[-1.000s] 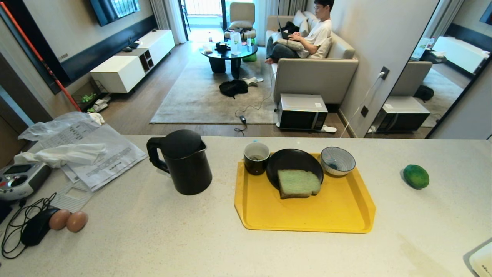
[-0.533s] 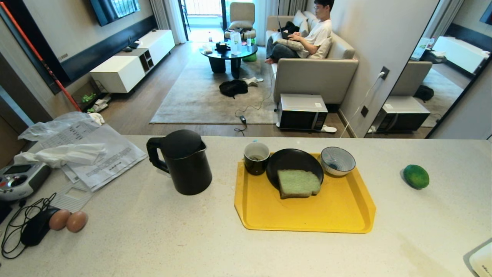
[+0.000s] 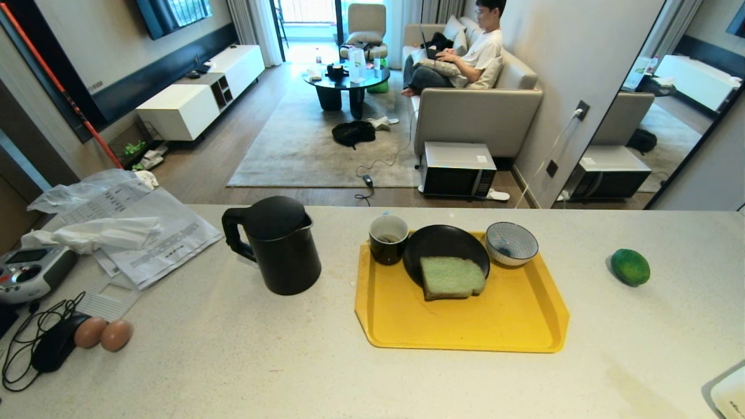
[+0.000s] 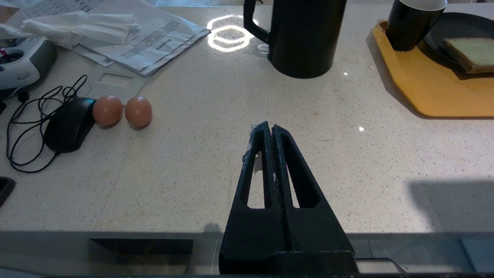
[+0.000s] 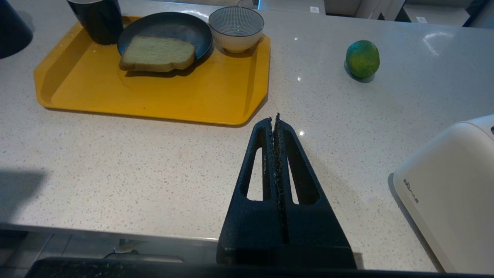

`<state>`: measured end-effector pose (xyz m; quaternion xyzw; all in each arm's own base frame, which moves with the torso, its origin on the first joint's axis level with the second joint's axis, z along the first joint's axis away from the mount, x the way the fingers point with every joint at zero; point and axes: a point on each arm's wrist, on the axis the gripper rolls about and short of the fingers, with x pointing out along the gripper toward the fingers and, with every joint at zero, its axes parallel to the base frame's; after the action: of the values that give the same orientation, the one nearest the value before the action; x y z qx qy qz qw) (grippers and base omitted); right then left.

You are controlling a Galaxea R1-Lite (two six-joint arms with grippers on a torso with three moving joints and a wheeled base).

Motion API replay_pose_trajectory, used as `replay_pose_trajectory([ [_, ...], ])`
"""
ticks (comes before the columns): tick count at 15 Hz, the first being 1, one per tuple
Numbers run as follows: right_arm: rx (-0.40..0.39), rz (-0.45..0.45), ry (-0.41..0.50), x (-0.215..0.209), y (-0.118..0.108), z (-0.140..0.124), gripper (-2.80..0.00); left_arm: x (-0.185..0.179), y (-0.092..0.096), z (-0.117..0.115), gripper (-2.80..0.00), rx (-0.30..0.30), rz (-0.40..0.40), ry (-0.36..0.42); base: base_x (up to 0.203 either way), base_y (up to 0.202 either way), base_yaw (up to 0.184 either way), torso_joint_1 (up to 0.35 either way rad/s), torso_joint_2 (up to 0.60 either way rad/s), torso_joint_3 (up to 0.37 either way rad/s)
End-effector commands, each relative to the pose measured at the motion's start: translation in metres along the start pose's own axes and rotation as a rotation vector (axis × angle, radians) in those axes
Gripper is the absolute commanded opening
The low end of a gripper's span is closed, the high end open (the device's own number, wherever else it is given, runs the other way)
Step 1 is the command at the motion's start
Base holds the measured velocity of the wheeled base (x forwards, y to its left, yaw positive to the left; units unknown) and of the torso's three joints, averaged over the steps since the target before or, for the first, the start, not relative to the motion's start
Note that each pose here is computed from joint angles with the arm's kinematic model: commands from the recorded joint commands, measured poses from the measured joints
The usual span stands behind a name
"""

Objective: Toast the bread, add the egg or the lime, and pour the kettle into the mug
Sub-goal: Pick up the egg

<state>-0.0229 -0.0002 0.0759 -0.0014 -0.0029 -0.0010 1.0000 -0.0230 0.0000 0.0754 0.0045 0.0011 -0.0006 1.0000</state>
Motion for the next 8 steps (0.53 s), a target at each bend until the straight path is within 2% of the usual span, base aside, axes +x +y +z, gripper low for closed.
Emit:
replay_pose_trajectory([
  [1, 0.000, 0.001, 0.001, 0.0001, 0.0000, 0.0000, -2.80, 0.0000, 0.0000, 0.0001, -2.80, 0.002, 0.000, 0.001, 0.000, 0.000, 0.000, 0.000, 0.00, 0.000],
  [6, 0.001, 0.002, 0.001, 0.0001, 0.0000, 0.0000, -2.80, 0.0000, 0.0000, 0.0001, -2.80, 0.002, 0.000, 0.001, 0.000, 0.000, 0.000, 0.000, 0.00, 0.000],
  [8, 0.001, 0.002, 0.001, 0.0001, 0.0000, 0.0000, -2.80, 0.0000, 0.0000, 0.0001, -2.80, 0.000, 0.000, 0.001, -0.002, 0.006, -0.094, 0.010, 0.00, 0.005],
])
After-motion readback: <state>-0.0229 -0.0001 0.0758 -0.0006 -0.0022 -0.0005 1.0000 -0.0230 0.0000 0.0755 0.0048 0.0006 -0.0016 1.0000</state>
